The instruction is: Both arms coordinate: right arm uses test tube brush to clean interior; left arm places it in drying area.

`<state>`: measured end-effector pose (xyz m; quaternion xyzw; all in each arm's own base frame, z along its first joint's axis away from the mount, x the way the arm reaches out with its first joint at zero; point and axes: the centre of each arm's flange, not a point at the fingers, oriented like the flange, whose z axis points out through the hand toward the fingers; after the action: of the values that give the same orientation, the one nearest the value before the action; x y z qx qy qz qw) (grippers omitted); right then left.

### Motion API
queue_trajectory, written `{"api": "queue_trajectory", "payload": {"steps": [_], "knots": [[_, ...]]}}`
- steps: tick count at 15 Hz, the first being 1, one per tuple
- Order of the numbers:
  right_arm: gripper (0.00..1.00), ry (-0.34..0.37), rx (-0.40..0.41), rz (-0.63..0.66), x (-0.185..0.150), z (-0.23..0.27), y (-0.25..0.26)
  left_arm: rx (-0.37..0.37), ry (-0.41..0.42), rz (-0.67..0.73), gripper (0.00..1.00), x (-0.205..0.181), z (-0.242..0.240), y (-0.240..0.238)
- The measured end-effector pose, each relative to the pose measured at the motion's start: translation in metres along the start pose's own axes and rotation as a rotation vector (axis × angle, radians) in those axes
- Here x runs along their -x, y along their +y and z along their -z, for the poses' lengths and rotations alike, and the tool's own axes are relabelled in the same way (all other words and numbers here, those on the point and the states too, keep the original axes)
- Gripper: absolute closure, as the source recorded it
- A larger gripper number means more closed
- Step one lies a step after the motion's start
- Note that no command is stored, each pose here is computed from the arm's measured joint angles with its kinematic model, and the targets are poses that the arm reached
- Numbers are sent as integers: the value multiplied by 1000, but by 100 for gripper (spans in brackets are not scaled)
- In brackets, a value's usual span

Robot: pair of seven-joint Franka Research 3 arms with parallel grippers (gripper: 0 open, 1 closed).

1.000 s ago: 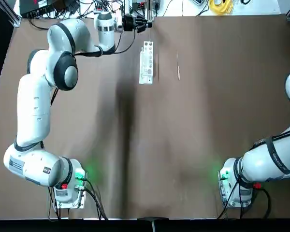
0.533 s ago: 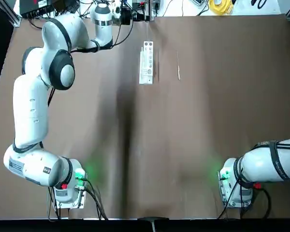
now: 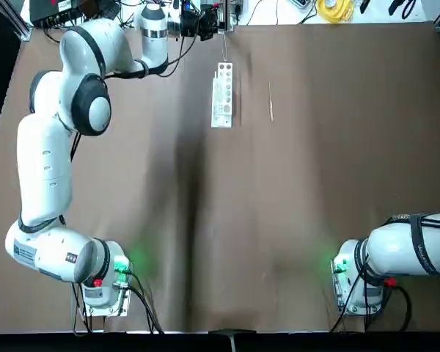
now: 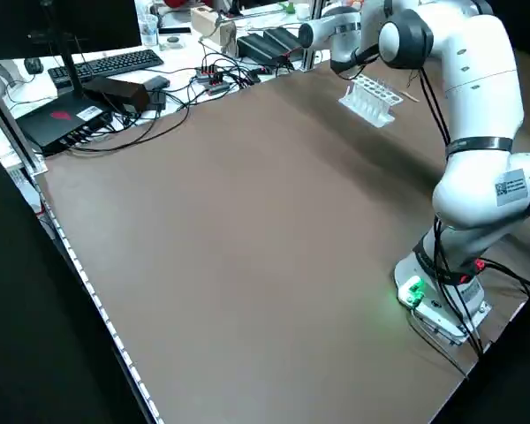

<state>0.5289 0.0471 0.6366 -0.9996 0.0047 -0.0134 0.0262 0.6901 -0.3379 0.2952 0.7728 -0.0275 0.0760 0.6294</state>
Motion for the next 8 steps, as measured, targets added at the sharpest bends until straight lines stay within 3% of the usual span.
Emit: {"api": "queue_trajectory", "payload": {"steps": [8], "knots": [[0, -71, 41, 93, 5, -6, 35, -16, 8, 627, 77, -2, 15, -14]]}}
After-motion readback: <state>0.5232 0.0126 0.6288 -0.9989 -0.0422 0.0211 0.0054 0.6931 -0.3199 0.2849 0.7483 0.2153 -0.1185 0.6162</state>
